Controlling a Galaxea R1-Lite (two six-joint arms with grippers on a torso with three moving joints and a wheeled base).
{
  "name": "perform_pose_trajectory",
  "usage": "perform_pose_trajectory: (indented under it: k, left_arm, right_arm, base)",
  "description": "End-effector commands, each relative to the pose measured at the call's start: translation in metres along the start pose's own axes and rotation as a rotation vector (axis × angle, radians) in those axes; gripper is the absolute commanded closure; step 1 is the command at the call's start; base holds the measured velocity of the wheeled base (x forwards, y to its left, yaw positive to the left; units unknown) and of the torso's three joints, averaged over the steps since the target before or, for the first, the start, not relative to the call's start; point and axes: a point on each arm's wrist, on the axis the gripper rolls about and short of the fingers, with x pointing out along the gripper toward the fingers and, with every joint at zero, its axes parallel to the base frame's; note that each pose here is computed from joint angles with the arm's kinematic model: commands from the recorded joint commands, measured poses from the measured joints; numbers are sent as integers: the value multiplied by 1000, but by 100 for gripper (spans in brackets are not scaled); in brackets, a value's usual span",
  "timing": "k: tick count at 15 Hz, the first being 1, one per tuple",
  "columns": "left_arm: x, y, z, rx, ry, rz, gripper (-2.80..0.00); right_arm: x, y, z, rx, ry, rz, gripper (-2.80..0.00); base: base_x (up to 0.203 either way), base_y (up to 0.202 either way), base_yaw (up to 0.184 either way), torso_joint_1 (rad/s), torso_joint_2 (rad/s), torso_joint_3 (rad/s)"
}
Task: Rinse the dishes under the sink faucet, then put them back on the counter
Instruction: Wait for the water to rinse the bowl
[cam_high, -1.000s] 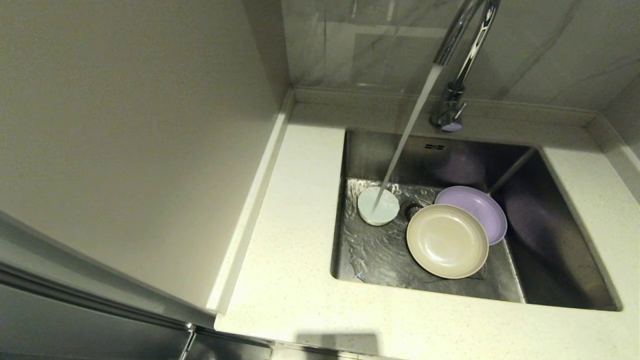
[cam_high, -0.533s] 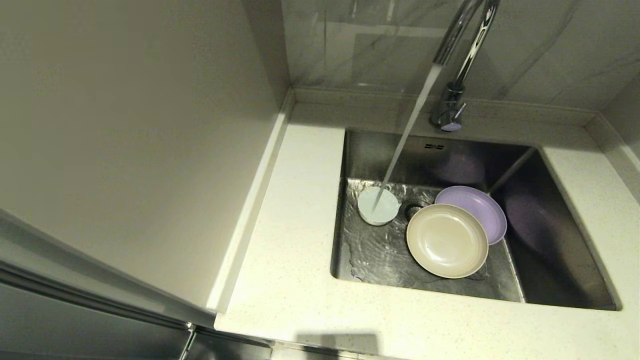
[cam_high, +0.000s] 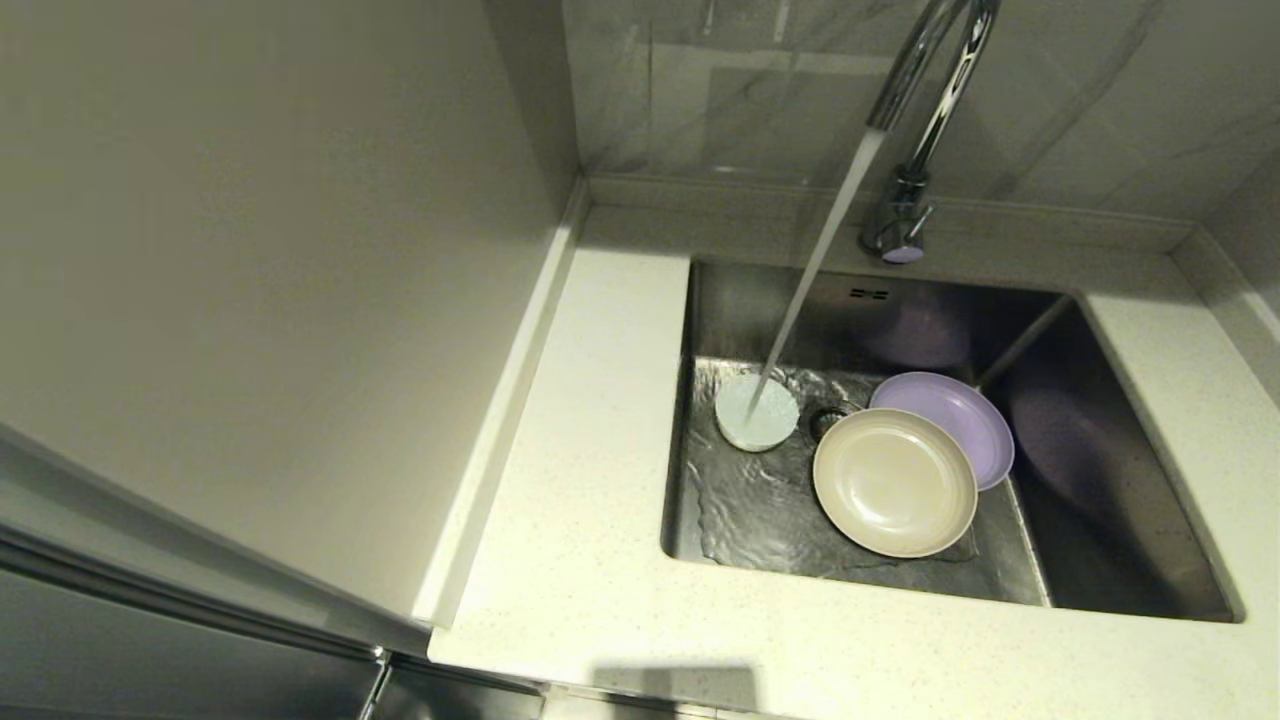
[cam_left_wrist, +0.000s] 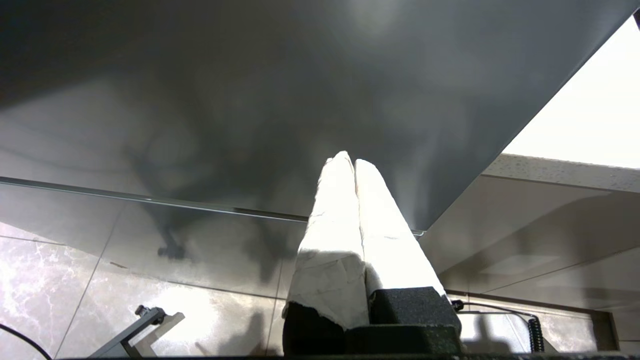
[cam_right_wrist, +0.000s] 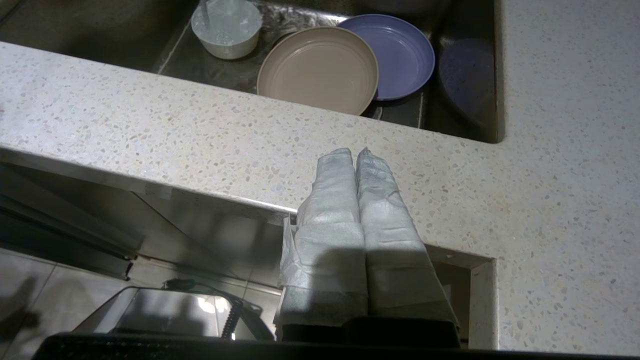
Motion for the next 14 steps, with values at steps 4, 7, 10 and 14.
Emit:
perform_pose_trajectory:
  k: [4, 7, 10, 14]
  left_arm:
    - [0, 0, 0, -1, -2, 0, 0]
    - [0, 0, 0, -1, -2, 0, 0]
    - [0, 0, 0, -1, -2, 0, 0]
    - [0, 0, 0, -1, -2, 0, 0]
  right_arm:
    - [0, 0, 0, -1, 1, 0, 0]
    - [0, 0, 0, -1, 2, 1, 0]
    - [0, 0, 0, -1, 2, 0, 0]
    - [0, 0, 0, 0, 2, 1, 0]
  base:
    - [0, 0, 0, 0, 0, 0]
    - [0, 0, 0, 0, 0, 0]
    - [0, 0, 0, 0, 0, 0]
    - [0, 0, 0, 0, 0, 0]
